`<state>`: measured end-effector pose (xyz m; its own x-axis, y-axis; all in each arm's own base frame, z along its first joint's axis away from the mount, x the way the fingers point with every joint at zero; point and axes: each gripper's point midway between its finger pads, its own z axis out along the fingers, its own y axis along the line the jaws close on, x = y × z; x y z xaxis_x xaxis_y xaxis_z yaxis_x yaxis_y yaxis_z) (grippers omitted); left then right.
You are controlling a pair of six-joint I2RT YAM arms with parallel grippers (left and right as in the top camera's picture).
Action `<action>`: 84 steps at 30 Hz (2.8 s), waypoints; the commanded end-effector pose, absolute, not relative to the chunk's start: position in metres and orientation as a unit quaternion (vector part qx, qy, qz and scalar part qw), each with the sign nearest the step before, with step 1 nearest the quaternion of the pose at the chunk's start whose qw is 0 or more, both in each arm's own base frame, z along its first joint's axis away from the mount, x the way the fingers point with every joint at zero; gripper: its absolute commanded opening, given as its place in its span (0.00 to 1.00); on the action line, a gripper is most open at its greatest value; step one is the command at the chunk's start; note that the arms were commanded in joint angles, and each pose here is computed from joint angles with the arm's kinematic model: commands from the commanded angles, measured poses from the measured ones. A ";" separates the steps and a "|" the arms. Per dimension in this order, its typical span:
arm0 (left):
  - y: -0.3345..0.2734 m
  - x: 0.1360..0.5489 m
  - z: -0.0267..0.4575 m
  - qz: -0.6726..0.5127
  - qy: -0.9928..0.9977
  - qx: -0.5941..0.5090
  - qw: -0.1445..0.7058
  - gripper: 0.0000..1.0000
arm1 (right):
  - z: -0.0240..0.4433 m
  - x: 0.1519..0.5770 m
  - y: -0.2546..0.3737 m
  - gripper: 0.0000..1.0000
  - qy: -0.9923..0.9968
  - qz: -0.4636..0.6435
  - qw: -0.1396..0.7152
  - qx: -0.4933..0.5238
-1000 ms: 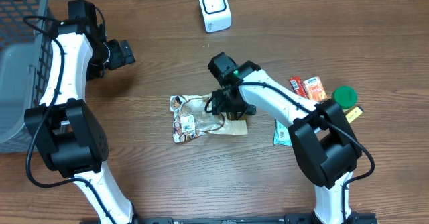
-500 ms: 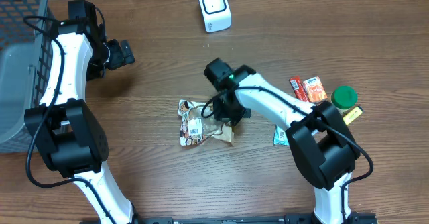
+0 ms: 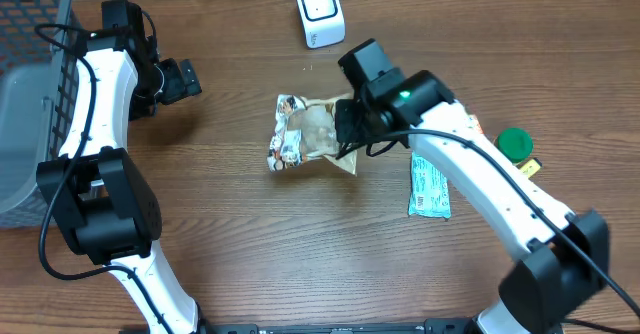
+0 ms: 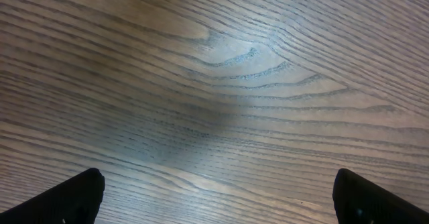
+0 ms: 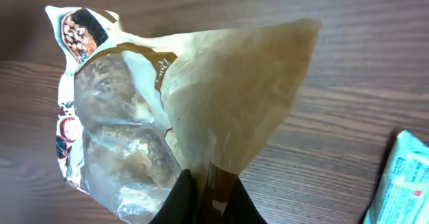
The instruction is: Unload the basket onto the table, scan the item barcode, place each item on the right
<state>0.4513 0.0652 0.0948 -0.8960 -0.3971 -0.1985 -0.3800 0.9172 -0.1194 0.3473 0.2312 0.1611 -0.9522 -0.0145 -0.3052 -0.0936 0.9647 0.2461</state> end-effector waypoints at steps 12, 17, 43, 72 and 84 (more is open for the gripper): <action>0.066 0.457 0.119 -0.038 0.971 -0.192 0.141 1.00 | 0.181 0.362 0.245 0.04 0.966 0.155 0.198 -0.053; 0.066 0.457 0.119 -0.038 0.971 -0.192 0.141 1.00 | 0.204 0.387 0.245 0.04 0.948 0.133 0.269 -0.109; 0.066 0.457 0.119 -0.038 0.971 -0.192 0.141 1.00 | 0.391 0.556 0.263 0.04 0.699 -0.115 0.673 -0.213; 0.066 0.457 0.119 -0.038 0.971 -0.192 0.141 1.00 | 0.219 0.655 0.227 0.04 0.649 -0.339 0.657 -0.179; 0.066 0.457 0.119 -0.038 0.971 -0.191 0.141 1.00 | 0.259 0.639 0.219 0.04 0.608 -0.377 0.689 -0.119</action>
<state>0.4515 0.0653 0.0949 -0.8959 -0.3971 -0.1992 -0.3800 0.9172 -0.1196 0.6438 0.2315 0.2386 -0.0049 -0.6683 -0.7439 0.3059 0.7072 -0.6374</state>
